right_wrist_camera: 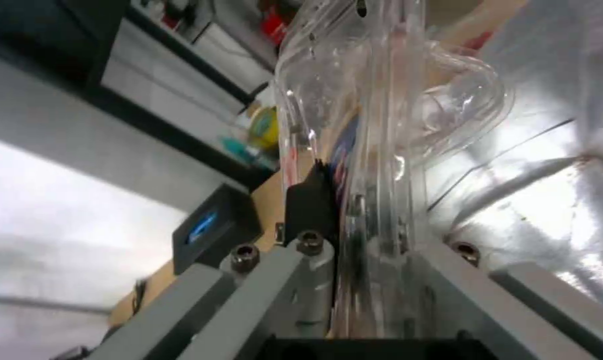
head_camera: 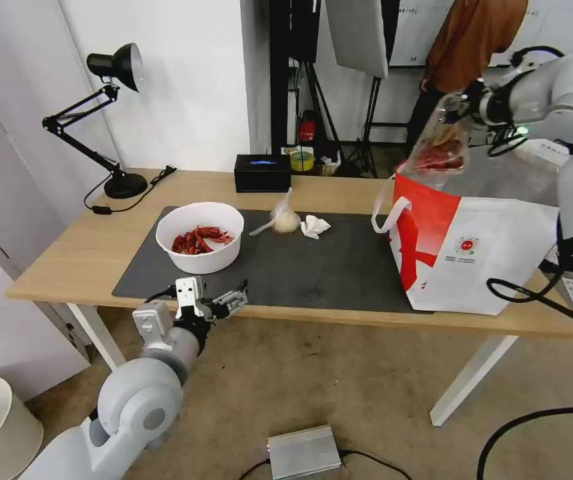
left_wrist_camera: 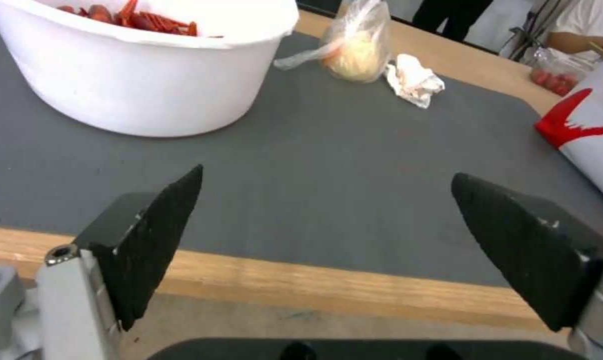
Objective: Pick up the trash from the table and place it into the takeout bag.
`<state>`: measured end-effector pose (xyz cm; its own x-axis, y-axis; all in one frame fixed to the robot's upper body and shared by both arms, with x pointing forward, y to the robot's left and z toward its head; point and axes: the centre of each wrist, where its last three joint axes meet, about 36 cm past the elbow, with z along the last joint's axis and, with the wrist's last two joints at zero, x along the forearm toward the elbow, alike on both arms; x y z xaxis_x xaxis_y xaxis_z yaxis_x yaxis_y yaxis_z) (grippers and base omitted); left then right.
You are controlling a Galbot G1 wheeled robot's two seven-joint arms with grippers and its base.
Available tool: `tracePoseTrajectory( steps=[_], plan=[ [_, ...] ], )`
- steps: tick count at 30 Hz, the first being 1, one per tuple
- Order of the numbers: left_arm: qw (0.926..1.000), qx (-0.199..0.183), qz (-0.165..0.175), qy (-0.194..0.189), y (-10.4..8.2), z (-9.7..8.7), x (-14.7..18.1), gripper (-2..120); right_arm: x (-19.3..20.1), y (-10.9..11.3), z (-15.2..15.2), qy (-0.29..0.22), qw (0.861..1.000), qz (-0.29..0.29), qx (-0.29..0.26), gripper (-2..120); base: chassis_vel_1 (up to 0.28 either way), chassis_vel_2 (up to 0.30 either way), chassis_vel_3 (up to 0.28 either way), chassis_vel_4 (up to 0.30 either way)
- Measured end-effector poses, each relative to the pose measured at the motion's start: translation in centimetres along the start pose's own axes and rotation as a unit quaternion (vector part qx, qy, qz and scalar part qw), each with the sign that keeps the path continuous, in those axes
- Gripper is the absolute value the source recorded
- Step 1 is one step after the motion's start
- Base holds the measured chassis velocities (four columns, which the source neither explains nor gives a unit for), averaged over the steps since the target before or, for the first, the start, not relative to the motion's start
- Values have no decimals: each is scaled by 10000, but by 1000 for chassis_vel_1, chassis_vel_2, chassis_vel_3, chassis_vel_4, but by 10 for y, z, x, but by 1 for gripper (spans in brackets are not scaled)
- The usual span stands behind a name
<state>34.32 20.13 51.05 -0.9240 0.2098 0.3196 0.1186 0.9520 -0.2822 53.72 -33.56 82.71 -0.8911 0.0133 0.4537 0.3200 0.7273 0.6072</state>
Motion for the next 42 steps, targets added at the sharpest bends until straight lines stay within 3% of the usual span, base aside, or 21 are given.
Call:
tracePoseTrajectory(
  steps=[9,20,31,42],
  plan=[
    [10000,8,20,31,-3,4,2,100,-7,-34,-21,-101,9991,328,-258,0,0,0,0,0],
    [10000,18,28,47,-4,6,5,100,-26,-71,-12,6,9968,641,-471,0,0,0,0,0],
    [10000,5,21,57,-4,6,5,100,-39,-83,-6,105,9957,679,-625,0,0,0,0,0],
    [10000,19,10,89,-5,9,3,100,-41,-80,-19,95,9953,427,-868,0,0,0,0,0]
  ],
)
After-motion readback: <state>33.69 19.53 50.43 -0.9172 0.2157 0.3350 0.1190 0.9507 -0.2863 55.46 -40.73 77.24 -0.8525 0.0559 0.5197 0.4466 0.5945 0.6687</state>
